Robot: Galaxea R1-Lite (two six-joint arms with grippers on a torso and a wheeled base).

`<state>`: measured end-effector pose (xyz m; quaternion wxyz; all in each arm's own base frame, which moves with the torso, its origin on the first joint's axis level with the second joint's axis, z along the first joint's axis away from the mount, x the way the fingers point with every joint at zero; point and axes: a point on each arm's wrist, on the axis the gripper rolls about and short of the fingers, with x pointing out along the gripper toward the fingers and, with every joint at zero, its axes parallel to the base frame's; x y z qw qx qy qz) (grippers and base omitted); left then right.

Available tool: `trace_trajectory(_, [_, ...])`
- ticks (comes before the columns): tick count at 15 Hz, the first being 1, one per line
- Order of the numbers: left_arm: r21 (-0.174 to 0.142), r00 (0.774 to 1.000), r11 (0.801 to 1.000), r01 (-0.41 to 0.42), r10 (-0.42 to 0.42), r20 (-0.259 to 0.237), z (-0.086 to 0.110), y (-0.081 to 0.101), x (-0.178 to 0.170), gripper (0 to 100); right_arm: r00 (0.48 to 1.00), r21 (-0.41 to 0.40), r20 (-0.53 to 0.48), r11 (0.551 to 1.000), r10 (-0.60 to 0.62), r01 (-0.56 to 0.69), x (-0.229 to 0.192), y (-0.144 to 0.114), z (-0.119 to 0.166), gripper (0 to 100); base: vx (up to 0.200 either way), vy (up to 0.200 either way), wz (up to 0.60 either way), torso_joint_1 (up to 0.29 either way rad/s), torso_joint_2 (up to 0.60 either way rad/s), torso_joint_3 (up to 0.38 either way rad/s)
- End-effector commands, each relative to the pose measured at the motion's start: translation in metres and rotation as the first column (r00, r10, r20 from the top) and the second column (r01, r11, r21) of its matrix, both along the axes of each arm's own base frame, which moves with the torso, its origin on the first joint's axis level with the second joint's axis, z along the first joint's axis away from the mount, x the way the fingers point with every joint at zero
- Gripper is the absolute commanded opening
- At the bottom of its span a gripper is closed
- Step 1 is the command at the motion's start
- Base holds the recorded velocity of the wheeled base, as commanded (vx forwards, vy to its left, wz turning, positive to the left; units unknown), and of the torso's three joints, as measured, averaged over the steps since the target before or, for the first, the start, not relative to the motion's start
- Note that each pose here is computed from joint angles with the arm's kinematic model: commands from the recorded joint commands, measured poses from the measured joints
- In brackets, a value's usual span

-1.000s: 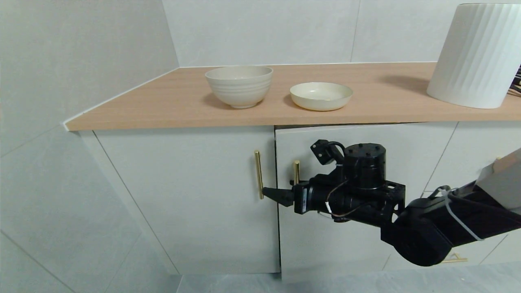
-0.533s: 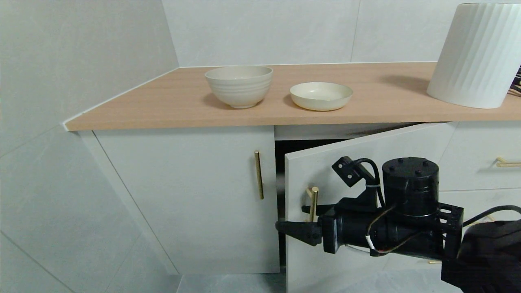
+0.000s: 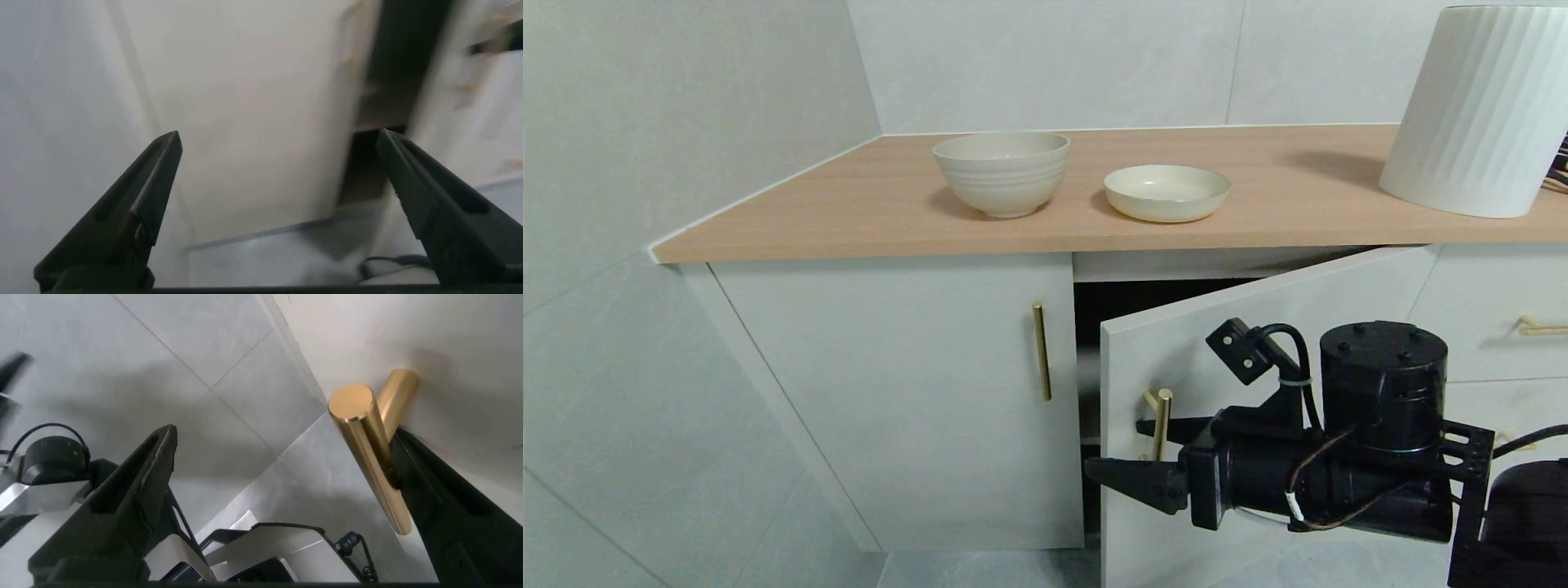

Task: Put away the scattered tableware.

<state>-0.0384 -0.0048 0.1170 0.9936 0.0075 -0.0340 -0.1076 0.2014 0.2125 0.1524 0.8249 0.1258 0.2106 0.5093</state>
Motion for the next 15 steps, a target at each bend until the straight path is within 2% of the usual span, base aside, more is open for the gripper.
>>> trace_trajectory(1, [0.004, 0.988, 0.989, 0.145, -0.145, -0.051, 0.077, -0.003, 0.007, 100, 1.0, 0.005, 0.005, 1.0, 0.002, -0.002, -0.001, -0.001, 0.002, 100, 0.0, 0.0, 0.0, 0.0, 0.0, 0.0])
trace_trajectory(3, [-0.003, 0.978, 0.985, 0.17, -0.169, -0.119, 0.12, -0.004, 0.04, 100, 1.0, 0.006, 0.006, 1.0, 0.002, -0.002, -0.001, -0.001, 0.002, 100, 0.0, 0.0, 0.0, 0.0, 0.0, 0.0])
trace_trajectory(4, [-0.013, 0.968, 0.982, 0.191, -0.19, -0.167, 0.132, -0.004, 0.06, 100, 1.0, 0.006, 0.006, 1.0, 0.002, -0.002, -0.001, -0.001, 0.002, 100, 0.0, 0.0, 0.0, 0.0, 0.0, 0.0])
trace_trajectory(5, [-0.033, 0.945, 0.974, 0.226, -0.227, -0.236, 0.146, -0.005, 0.093, 100, 1.0, 0.006, 0.006, 1.0, 0.002, -0.002, -0.001, -0.001, 0.002, 100, 0.0, 0.0, 0.0, 0.0, 0.0, 0.0])
trace_trajectory(6, [-0.051, 0.924, 0.966, 0.254, -0.258, -0.283, 0.153, -0.006, 0.121, 100, 1.0, 0.006, 0.006, 1.0, 0.002, -0.002, -0.001, -0.001, 0.002, 100, 0.0, 0.0, 0.0, 0.0, 0.0, 0.0])
trace_trajectory(7, [-0.06, 0.911, 0.96, 0.275, -0.28, -0.302, 0.154, -0.007, 0.134, 100, 1.0, 0.006, 0.006, 1.0, 0.003, -0.003, -0.001, -0.001, 0.002, 100, 0.0, 0.0, 0.0, 0.0, 0.0, 0.0])
trace_trajectory(8, [-0.093, 0.859, 0.931, 0.353, -0.362, -0.362, 0.147, -0.017, 0.165, 100, 1.0, 0.01, 0.01, 1.0, 0.002, -0.002, -0.002, -0.002, 0.004, 100, 0.0, 0.0, 0.0, 0.0, 0.0, 0.0])
trace_trajectory(9, [-0.124, 0.818, 0.911, 0.394, -0.409, -0.405, 0.139, -0.027, 0.179, 100, 1.0, 0.01, 0.01, 1.0, 0.002, -0.002, -0.002, -0.002, 0.004, 100, 0.0, 0.0, 0.0, 0.0, 0.0, 0.0])
trace_trajectory(10, [-0.174, 0.767, 0.89, 0.421, -0.452, -0.456, 0.127, -0.038, 0.191, 100, 1.0, 0.01, 0.01, 1.0, 0.003, -0.003, -0.002, -0.001, 0.004, 100, 0.0, 0.0, 0.0, 0.0, 0.0, 0.0])
trace_trajectory(12, [-0.214, 0.708, 0.861, 0.462, -0.503, -0.495, 0.109, -0.056, 0.211, 100, 1.0, 0.006, 0.01, 1.0, 0.004, -0.004, -0.003, -0.002, 0.003, 100, 0.0, 0.0, 0.0, 0.0, 0.0, 0.0])
trace_trajectory(14, [-0.237, 0.668, 0.842, 0.485, -0.531, -0.521, 0.094, -0.069, 0.223, 100, 1.0, 0.006, 0.01, 1.0, 0.004, -0.004, -0.003, -0.002, 0.003, 100, 0.0, 0.0, 0.0, 0.0, 0.0, 0.0])
trace_trajectory(15, [-0.259, 0.641, 0.831, 0.492, -0.547, -0.539, 0.086, -0.076, 0.227, 100, 1.0, 0.006, 0.01, 1.0, 0.002, -0.002, -0.002, -0.002, 0.003, 100, 0.0, 0.0, 0.0, 0.0, 0.0, 0.0])
